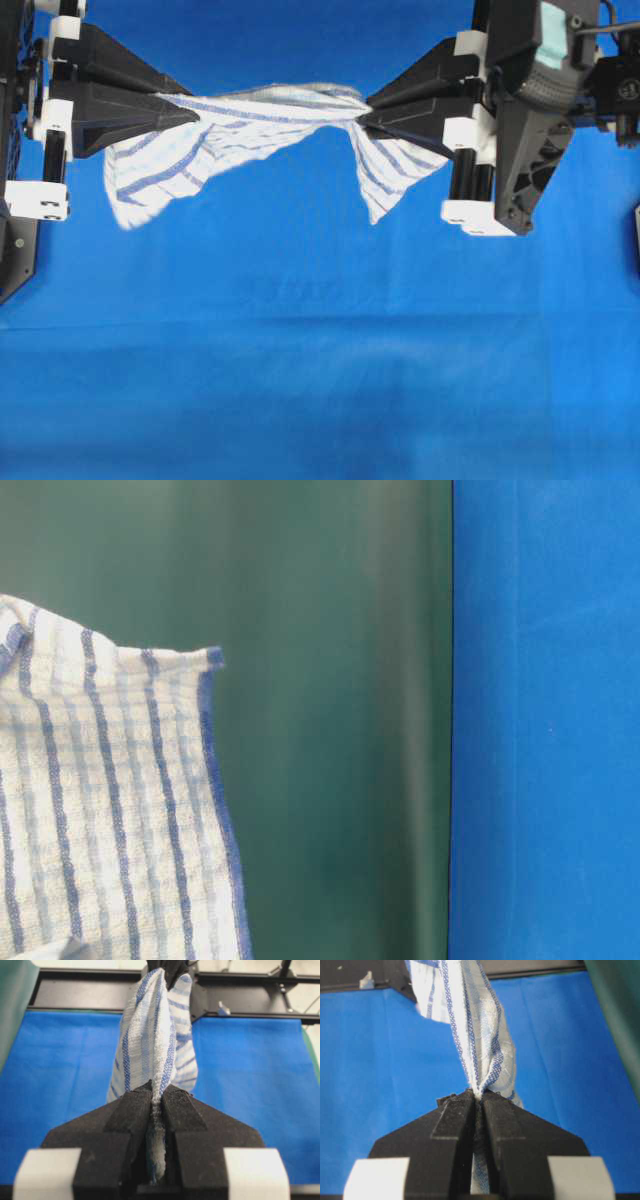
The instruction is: Lift the towel with both arms.
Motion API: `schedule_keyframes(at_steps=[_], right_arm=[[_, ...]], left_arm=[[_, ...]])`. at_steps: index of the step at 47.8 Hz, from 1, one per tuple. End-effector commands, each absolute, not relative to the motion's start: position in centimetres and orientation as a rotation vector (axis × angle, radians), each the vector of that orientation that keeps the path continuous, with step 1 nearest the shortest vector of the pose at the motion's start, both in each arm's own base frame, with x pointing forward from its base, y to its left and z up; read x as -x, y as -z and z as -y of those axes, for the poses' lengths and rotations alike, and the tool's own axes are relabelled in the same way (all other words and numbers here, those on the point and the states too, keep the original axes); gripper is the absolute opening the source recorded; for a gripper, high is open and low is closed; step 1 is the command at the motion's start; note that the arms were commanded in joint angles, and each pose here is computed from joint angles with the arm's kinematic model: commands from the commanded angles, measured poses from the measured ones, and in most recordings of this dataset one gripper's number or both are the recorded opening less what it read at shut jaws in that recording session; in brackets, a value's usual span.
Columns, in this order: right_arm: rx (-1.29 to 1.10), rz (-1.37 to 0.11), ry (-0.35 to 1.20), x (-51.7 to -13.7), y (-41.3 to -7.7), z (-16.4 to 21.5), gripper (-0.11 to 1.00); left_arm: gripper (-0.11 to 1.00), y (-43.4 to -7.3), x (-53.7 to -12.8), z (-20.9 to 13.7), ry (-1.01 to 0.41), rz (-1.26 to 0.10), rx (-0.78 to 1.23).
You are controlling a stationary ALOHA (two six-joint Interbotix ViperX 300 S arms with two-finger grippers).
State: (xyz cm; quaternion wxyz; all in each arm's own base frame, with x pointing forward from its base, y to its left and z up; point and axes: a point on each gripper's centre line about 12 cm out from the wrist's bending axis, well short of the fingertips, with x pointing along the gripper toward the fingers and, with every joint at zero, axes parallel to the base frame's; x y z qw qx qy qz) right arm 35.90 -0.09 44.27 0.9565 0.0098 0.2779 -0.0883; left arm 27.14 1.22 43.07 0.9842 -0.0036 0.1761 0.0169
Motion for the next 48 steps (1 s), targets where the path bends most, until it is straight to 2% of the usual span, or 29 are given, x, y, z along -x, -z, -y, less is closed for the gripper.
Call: schedule_keyframes(at_steps=[1,24,28,32,37,40,43,48], right_arm=[[-0.023,-0.532,0.182,-35.26,-45.55,0.22,0.07],[0.005,-0.542,0.178,-35.19,-45.38,0.35,0.07],[0.007,-0.543,0.180,-35.19,-45.33,0.41,0.07],[0.005,-0.545,0.186,-35.13,-45.31,0.58,0.09],[0.015,-0.552,0.197,-35.15,-45.12,0.80,0.39],[0.026,-0.552,0.212,-35.07,-45.14,1.00,0.56],[0.031,-0.555,0.219,-35.10,-45.08,1.10,0.68],[0.033,-0.554,0.222,-35.05,-45.09,1.14,0.67]], left_arm=[[0.01,-44.94,-26.01,-1.30,-0.040,-0.299,0.003],[0.04,-44.84,-26.48,-1.33,-0.040,-0.291,-0.001],[0.18,-44.78,-26.45,-1.34,-0.041,-0.291,-0.001],[0.43,-44.82,-26.45,-1.34,-0.041,-0.282,-0.002],[0.74,-45.00,-26.25,-1.33,-0.041,-0.268,-0.003],[0.87,-45.08,-26.21,-1.32,-0.041,-0.264,-0.002],[0.91,-45.07,-26.17,-1.33,-0.042,-0.262,-0.002],[0.89,-45.09,-26.17,-1.33,-0.042,-0.261,-0.002]])
